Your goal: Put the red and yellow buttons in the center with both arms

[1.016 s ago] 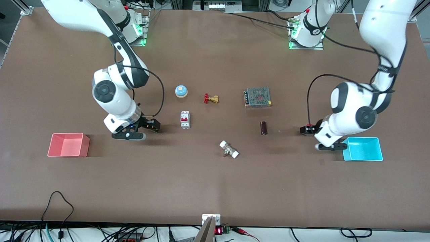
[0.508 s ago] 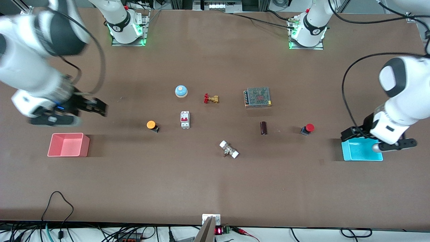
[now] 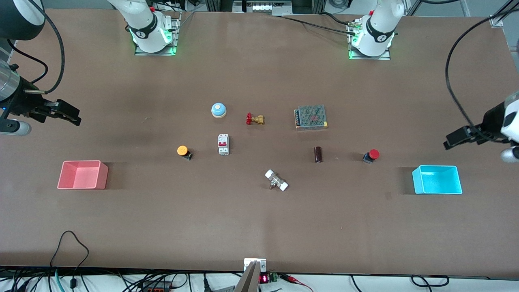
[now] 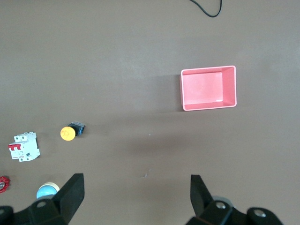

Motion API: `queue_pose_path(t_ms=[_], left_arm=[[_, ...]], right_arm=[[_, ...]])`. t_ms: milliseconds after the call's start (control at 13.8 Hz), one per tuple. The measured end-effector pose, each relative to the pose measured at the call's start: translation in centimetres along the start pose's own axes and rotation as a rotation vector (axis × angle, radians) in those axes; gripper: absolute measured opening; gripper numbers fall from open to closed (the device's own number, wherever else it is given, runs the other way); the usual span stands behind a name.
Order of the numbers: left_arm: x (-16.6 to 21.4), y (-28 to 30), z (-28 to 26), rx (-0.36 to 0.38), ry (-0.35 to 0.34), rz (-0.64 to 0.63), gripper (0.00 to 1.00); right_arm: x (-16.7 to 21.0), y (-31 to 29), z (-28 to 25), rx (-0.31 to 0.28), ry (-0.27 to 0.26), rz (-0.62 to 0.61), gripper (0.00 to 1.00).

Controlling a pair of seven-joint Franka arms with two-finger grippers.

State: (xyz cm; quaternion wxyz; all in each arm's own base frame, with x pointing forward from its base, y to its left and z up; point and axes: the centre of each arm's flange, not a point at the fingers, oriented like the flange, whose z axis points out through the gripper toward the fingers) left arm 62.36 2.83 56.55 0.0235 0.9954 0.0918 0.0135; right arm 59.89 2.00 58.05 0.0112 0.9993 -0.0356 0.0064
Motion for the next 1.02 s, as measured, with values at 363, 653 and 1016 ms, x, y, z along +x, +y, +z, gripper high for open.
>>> queue_pose_path(t_ms=[363, 653, 1016], left_arm=[[-1.8, 0.2, -1.1, 0.009, -0.080, 0.032, 1.00], [-2.5, 0.3, -2.0, 0.009, -0.076, 0.049, 1.00], [-2.4, 0.3, -1.9, 0.008, -0.075, 0.070, 1.00]], right_arm=[[-0.1, 0.0, 0.2, 0.002, -0.012, 0.001, 1.00], [-0.4, 0.1, 0.4, -0.001, -0.039, 0.003, 1.00], [-0.4, 0.3, 0.4, -0.001, -0.043, 0.005, 1.00]])
